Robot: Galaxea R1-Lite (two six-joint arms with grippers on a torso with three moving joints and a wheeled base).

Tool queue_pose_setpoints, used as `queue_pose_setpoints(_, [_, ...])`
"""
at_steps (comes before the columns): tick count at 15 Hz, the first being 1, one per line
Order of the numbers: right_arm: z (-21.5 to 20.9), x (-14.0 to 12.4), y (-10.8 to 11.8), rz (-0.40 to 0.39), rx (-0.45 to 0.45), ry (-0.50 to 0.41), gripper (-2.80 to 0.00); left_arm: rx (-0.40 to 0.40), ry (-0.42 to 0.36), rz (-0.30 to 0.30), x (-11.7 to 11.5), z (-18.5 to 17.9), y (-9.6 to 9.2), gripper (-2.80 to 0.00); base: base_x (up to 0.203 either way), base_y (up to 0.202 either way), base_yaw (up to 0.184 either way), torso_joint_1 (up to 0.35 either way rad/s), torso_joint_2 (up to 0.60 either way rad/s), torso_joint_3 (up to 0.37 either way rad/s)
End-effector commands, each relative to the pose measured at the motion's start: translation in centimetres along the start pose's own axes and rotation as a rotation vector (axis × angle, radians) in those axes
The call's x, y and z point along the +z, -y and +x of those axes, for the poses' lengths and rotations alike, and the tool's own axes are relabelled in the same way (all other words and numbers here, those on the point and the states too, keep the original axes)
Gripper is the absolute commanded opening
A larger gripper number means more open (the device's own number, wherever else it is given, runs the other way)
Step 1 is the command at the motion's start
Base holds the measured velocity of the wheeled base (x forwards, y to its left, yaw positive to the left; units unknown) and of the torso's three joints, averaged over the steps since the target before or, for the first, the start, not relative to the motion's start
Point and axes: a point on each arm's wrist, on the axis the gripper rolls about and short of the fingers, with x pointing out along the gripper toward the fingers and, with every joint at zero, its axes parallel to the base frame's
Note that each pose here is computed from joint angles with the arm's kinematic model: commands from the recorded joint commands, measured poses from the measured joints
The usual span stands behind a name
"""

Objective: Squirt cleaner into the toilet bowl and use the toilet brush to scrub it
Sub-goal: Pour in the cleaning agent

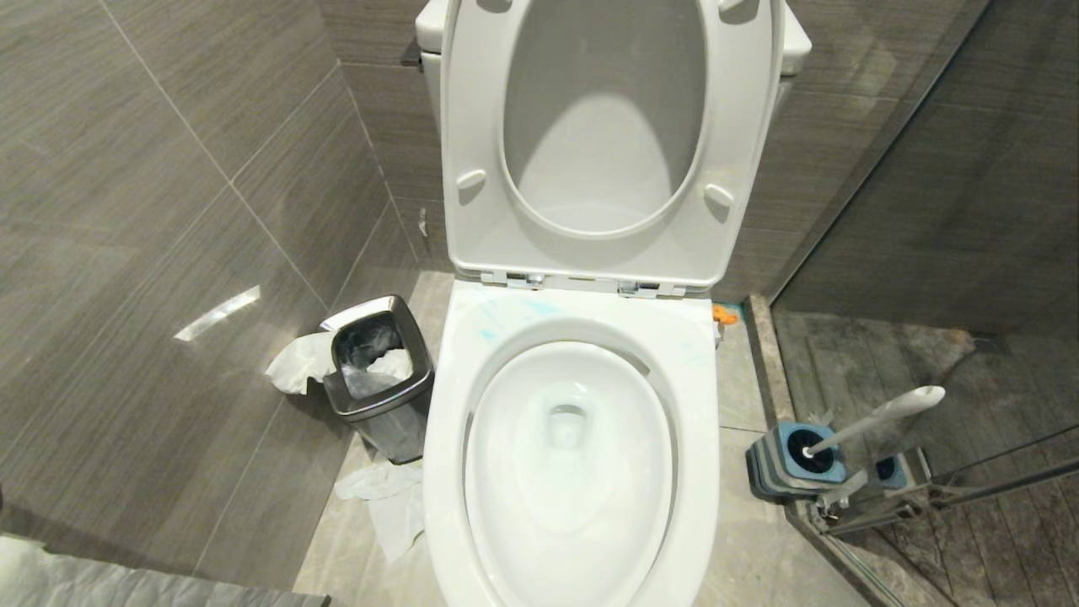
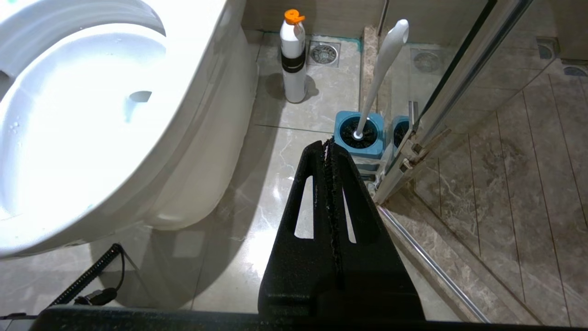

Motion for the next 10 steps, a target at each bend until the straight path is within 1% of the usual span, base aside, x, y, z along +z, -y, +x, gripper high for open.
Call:
queue_pose_setpoints(1, [0.0, 0.0, 0.0, 0.001, 0.000, -0.002, -2.80, 0.034, -0.044, -0.009, -2.4, 1.1, -0.4, -2.80, 0.000, 0.000, 0.000, 0.000, 0.00, 0.000])
queue_pose_setpoints(3, [0.0, 0.0, 0.0, 0.001, 0.000, 0.000, -2.80, 0.079, -0.088, -0.014, -4.6, 2.0, -0.8, -2.80, 0.000, 0.000, 0.000, 0.000, 0.00, 0.000])
queue_pose_setpoints(4, [0.0, 0.0, 0.0, 0.001, 0.000, 0.000, -2.80, 0.104, -0.117, -0.004, -5.8, 2.3, -1.0, -2.80, 0.000, 0.000, 0.000, 0.000, 0.00, 0.000])
queue_pose_setpoints(6, [0.0, 0.0, 0.0, 0.001, 0.000, 0.000, -2.80, 0.159, -0.196, 0.012, -8.2, 2.7, -1.2, -2.80, 0.000, 0.000, 0.000, 0.000, 0.00, 0.000])
queue_pose_setpoints(8, [0.0, 0.0, 0.0, 0.001, 0.000, -0.001, -2.80, 0.194, -0.274, 0.011, -10.4, 2.9, -1.4, -2.80, 0.000, 0.000, 0.000, 0.000, 0.00, 0.000])
queue_pose_setpoints(10, [0.0, 0.0, 0.0, 0.001, 0.000, -0.002, -2.80, 0.232, -0.341, 0.030, -12.4, 3.0, -1.4, -2.80, 0.000, 0.000, 0.000, 0.000, 0.00, 0.000])
